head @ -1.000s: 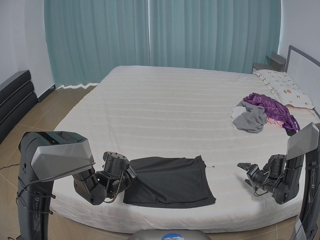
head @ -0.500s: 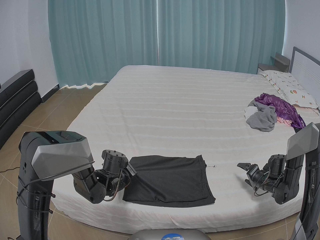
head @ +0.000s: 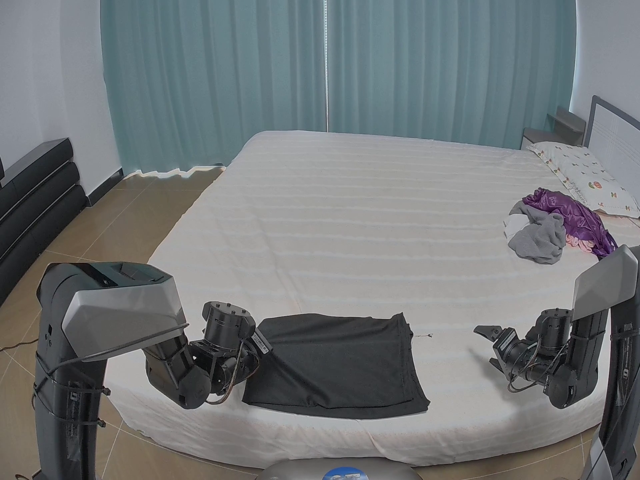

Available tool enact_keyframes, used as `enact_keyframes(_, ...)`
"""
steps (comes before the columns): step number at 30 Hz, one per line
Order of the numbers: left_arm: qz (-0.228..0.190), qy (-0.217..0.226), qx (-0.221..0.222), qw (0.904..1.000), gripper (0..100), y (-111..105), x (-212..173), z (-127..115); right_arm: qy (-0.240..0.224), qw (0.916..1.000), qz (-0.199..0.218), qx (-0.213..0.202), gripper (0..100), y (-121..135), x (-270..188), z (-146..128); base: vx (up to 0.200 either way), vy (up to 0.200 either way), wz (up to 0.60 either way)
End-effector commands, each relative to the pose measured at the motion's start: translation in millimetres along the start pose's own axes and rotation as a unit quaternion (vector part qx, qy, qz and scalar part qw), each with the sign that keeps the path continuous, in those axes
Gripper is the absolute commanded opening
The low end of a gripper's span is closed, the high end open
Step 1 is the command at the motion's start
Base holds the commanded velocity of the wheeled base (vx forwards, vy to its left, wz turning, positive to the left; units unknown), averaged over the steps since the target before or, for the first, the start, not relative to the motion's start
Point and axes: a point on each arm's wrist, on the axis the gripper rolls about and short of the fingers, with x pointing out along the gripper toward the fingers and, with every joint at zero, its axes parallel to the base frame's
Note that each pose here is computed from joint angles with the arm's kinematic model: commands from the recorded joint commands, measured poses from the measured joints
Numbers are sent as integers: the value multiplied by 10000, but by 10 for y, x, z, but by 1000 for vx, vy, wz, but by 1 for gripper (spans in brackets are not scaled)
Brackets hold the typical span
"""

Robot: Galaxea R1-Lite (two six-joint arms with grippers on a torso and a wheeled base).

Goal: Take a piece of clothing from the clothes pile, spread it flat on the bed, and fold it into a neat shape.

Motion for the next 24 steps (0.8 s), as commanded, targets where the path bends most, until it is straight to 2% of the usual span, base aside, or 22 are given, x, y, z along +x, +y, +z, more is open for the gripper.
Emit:
enact_keyframes(1, -1, 1, -2, 10000, 0, -1, -2, -2, -29, 10000, 62, -20, 100, 15, 1, 2, 0, 0, 0)
enact_keyframes(7, 20, 23, 9, 10000, 0, 9, -9, -15, -29, 10000, 62, -20, 100, 15, 1, 2, 0, 0, 0)
enact_keyframes(8, 20, 23, 9, 10000, 100, 9, -9, -15, -29, 10000, 62, -20, 100, 15, 1, 2, 0, 0, 0)
enact_keyframes(20, 21, -2, -6, 10000, 100, 8, -11, -6, -41, 10000, 82, -14, 100, 24, -6, 11, 0, 0, 0)
enact_keyframes(24, -6, -106, -239, 9997, 100, -3, -53, 84, -72, 9999, 112, 25, 100, 28, -19, 42, 0, 0, 0)
